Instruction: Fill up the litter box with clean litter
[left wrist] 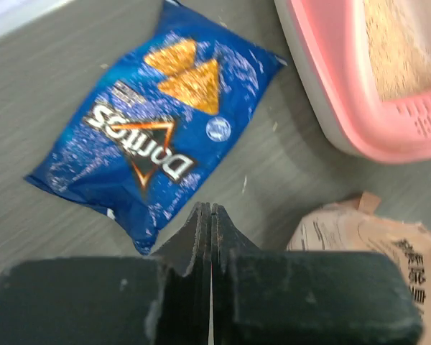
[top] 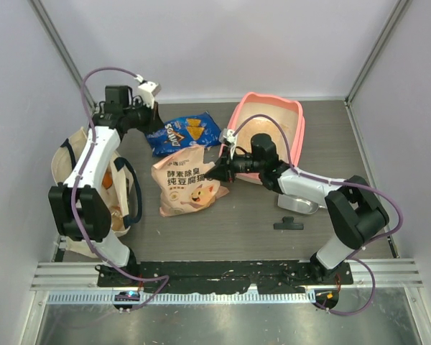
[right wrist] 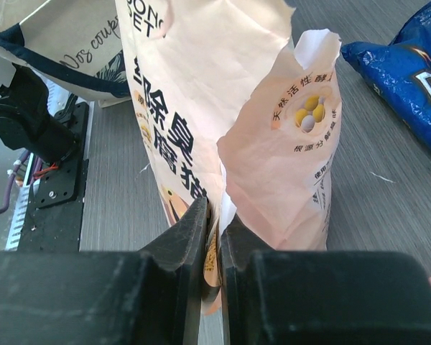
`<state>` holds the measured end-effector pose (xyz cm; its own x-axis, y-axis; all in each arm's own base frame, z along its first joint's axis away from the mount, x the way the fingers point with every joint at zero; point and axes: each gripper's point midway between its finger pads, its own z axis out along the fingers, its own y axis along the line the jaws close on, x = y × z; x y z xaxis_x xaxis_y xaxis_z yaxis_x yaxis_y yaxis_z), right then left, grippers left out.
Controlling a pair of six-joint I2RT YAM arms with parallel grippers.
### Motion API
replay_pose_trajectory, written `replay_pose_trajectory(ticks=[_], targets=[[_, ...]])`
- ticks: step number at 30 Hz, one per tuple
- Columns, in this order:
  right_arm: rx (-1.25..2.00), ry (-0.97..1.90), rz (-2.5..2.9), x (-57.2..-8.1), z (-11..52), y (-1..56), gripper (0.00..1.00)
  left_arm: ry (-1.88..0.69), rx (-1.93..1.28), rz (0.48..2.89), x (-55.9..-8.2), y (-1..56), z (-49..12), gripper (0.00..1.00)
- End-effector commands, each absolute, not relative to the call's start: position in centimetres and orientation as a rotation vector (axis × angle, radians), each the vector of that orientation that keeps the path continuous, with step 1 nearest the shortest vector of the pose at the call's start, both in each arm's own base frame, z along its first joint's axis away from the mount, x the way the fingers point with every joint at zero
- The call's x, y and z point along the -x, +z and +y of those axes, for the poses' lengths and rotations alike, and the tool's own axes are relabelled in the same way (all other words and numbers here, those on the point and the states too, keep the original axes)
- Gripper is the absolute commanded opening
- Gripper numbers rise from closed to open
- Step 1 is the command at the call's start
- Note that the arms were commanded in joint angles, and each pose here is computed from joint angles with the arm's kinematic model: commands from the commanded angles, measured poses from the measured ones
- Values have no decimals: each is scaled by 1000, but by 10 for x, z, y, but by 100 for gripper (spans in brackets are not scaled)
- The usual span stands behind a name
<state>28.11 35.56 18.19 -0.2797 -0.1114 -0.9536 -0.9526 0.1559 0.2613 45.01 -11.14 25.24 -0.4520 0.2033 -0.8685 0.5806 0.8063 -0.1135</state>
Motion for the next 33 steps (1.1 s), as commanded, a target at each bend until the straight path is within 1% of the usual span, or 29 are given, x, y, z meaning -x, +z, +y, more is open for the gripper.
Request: replay_pose_trajectory(ticks=[1, 4, 5, 7, 11, 23, 33], targets=[[1087, 1211, 1505, -274, 354, 199, 16, -542, -765, 1966, -408, 273, -122, 0], [1094, 1206, 1499, -277, 355, 200, 16, -638, -843, 2061, -383, 249, -129, 0], [1097, 1211, 1502, -277, 356, 200, 17, -706, -885, 2080, -371, 242, -136, 0], [1098, 1220, 1502, -278, 357, 201, 16, -766, -912, 2101, -363, 232, -143, 0], [1094, 1230, 1499, -281, 360, 204, 16, -808, -1013, 2127, -343, 210, -161, 0], [1107, 1251, 1517, -282, 364, 202, 15, -969, -1082, 2026, -334, 202, -213, 0], [1115, 1262, 1523, -283, 366, 199, 15, -1080, -1070, 2014, -323, 204, -232, 0]])
